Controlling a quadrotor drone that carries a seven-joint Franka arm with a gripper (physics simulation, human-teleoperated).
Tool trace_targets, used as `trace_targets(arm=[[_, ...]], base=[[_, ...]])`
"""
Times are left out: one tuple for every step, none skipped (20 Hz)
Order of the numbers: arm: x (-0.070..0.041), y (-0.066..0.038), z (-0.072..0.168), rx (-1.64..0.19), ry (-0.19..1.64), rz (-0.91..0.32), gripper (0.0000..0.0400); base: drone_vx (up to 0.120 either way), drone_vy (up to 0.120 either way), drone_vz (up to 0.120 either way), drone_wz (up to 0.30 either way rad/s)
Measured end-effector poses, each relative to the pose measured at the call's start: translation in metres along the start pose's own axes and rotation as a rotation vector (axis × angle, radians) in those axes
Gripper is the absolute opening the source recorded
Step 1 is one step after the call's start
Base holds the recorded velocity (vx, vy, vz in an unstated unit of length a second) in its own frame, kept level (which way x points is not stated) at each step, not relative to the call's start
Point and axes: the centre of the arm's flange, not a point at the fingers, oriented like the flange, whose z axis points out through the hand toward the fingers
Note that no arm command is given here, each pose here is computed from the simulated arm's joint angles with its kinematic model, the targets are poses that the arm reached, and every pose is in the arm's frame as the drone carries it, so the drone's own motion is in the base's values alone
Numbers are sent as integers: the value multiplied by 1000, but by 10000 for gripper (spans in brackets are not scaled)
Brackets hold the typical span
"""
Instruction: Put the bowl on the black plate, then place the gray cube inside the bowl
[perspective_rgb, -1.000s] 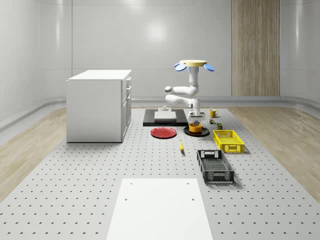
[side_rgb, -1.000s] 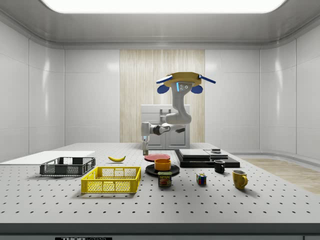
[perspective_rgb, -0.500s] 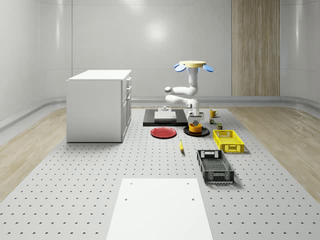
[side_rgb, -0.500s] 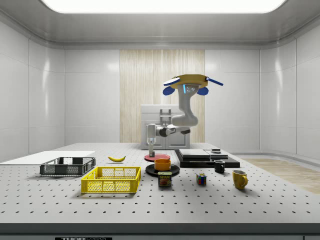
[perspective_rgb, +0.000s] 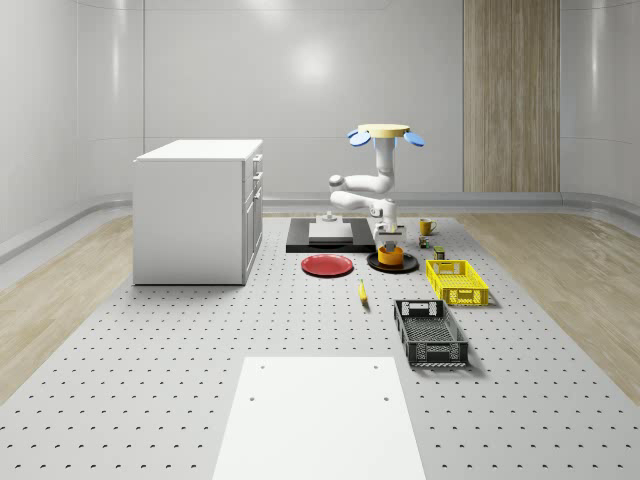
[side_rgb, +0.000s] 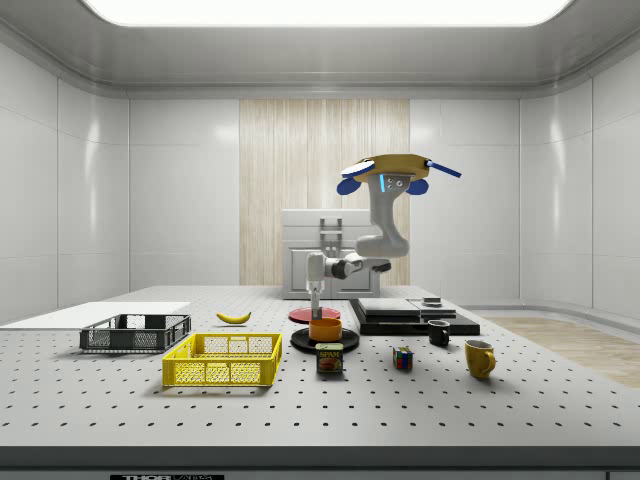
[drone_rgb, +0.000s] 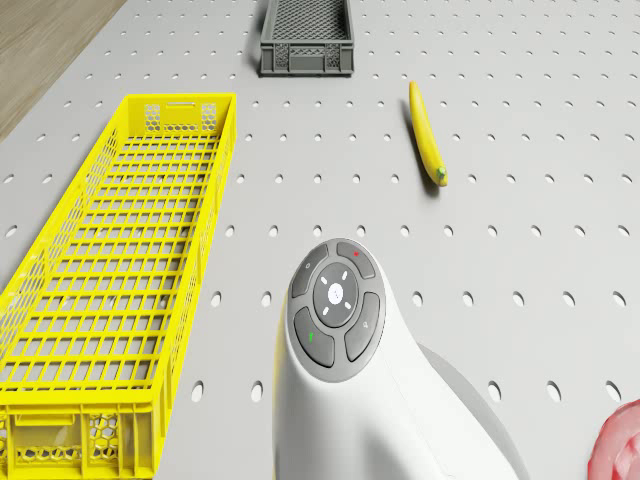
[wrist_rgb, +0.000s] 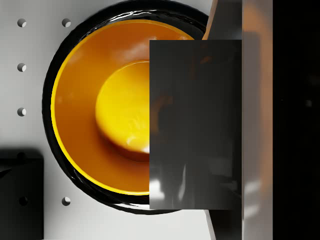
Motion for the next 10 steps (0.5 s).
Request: trace_targets(arm=[[0, 0, 0, 0, 0, 0, 250], [0, 0, 0, 0, 0, 0, 250], [0, 0, 0, 0, 0, 0, 250], [0, 0, 0, 0, 0, 0, 250], [0, 0, 0, 0, 0, 0, 250], [0, 0, 0, 0, 0, 0, 250], [0, 0, 1, 0, 0, 0, 250], [0, 0, 2, 0, 0, 0, 250], [0, 0, 5, 0, 0, 0, 250], [0, 0, 8, 0, 0, 0, 250]], base=[[-120, 0, 0, 0], [-120, 0, 0, 0], [-120, 0, 0, 0], [-120, 0, 0, 0], [-120, 0, 0, 0], [-80, 0, 0, 0], [0, 0, 0, 0], [0, 0, 0, 0], [0, 0, 0, 0], [0, 0, 0, 0]])
